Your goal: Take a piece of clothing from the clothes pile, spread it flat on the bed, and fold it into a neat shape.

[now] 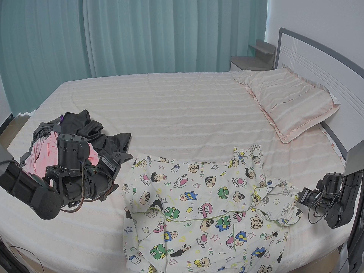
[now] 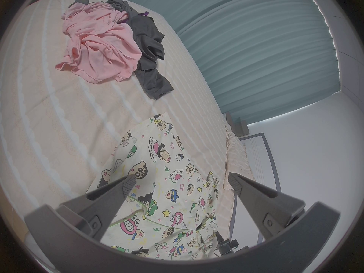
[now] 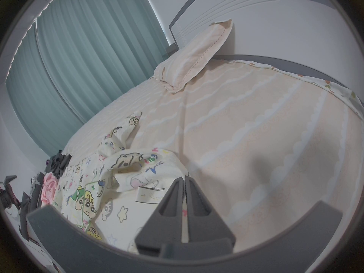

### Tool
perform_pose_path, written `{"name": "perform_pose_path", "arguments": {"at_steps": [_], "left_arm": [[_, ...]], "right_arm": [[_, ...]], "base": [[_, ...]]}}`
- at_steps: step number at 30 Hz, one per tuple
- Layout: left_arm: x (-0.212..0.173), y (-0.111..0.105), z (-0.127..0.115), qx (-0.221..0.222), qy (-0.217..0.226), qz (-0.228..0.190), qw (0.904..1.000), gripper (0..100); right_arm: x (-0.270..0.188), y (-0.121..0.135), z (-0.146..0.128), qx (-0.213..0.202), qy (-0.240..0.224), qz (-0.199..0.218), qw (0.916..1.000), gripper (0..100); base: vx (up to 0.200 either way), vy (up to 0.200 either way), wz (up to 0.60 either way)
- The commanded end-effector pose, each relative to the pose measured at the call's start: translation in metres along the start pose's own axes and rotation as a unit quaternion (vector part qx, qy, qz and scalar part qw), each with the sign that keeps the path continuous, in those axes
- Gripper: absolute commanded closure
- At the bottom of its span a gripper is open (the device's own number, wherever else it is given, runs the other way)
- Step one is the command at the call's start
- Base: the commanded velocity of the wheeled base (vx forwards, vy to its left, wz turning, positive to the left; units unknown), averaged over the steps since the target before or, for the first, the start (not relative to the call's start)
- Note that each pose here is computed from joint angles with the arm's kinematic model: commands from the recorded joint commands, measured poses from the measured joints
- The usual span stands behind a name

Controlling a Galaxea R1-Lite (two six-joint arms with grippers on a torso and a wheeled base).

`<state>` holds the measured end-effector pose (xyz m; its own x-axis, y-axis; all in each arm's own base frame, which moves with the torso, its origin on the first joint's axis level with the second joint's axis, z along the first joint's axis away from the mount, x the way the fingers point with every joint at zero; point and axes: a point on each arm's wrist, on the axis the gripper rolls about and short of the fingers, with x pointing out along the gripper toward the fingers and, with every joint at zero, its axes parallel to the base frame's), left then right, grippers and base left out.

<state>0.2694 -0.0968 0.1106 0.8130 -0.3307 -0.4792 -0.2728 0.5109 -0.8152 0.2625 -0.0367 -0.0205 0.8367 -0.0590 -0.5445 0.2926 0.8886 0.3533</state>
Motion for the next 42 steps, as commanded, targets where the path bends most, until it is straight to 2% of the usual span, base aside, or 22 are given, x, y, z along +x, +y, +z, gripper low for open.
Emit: {"name": "perform_pose_path", "arguments": {"at_steps": [1, 5, 6, 7, 8, 9, 11, 15, 16, 17, 18, 22, 30, 33, 42], "left_arm": [[0.000, 0.000, 0.000, -0.001, 0.000, 0.001, 1.0000, 0], [0.000, 0.000, 0.000, -0.001, 0.000, 0.001, 1.0000, 0], [0.000, 0.000, 0.000, -0.001, 0.000, 0.001, 1.0000, 0], [0.000, 0.000, 0.000, -0.001, 0.000, 0.001, 1.0000, 0], [0.000, 0.000, 0.000, -0.001, 0.000, 0.000, 1.0000, 0], [0.000, 0.000, 0.000, -0.001, 0.000, 0.000, 1.0000, 0], [-0.002, -0.001, 0.001, 0.000, -0.002, -0.003, 1.0000, 0], [-0.005, -0.004, 0.001, 0.000, -0.003, -0.009, 0.9999, 0], [-0.005, -0.004, 0.001, 0.000, -0.003, -0.009, 0.9999, 0], [-0.005, -0.004, 0.000, 0.001, -0.001, -0.009, 1.0000, 0], [-0.005, -0.004, 0.000, 0.001, -0.001, -0.010, 1.0000, 0], [-0.006, -0.004, -0.001, 0.000, -0.001, -0.010, 1.0000, 0], [-0.007, -0.005, -0.001, -0.001, -0.001, -0.011, 0.9999, 0], [-0.007, -0.005, -0.001, -0.001, -0.001, -0.011, 0.9999, 0], [-0.007, -0.005, -0.002, -0.001, 0.000, -0.013, 0.9999, 0]], "right_arm": [[0.002, -0.002, -0.004, -0.005, 0.012, -0.006, 0.9999, 0], [0.000, -0.001, 0.002, -0.005, -0.007, -0.008, 0.9999, 0], [-0.003, -0.002, 0.009, -0.002, -0.027, -0.012, 0.9996, 0], [-0.003, -0.002, 0.009, -0.002, -0.027, -0.012, 0.9996, 0], [-0.006, 0.000, 0.021, 0.000, -0.055, -0.007, 0.9985, 0], [-0.006, 0.000, 0.022, 0.001, -0.056, -0.007, 0.9984, 0], [-0.015, 0.008, 0.038, 0.010, -0.093, 0.009, 0.9956, 0], [-0.028, 0.034, 0.044, 0.041, -0.109, 0.060, 0.9914, 0], [-0.028, 0.034, 0.044, 0.041, -0.109, 0.060, 0.9914, 0], [-0.036, 0.056, 0.040, 0.066, -0.098, 0.103, 0.9877, 0], [-0.038, 0.067, 0.035, 0.070, -0.088, 0.122, 0.9861, 0], [-0.043, 0.093, 0.017, 0.076, -0.048, 0.165, 0.9822, 0], [-0.038, 0.109, -0.014, 0.090, 0.029, 0.173, 0.9803, 0], [-0.021, 0.108, -0.027, 0.086, 0.051, 0.158, 0.9823, 0], [0.006, 0.112, -0.028, 0.089, 0.042, 0.157, 0.9827, 0]], "base": [[0.000, 0.000, 0.00], [0.000, 0.000, 0.00], [0.000, 0.000, 0.00], [0.000, 0.000, 0.00], [0.000, 0.000, 0.00], [0.000, 0.000, 0.00], [0.000, 0.000, 0.00], [0.000, 0.000, 0.00], [0.000, 0.000, 0.00], [0.000, 0.000, 0.00], [0.000, 0.000, 0.00], [0.000, 0.000, 0.00], [0.000, 0.000, 0.00], [0.000, 0.000, 0.00], [0.000, 0.000, 0.00]]}}
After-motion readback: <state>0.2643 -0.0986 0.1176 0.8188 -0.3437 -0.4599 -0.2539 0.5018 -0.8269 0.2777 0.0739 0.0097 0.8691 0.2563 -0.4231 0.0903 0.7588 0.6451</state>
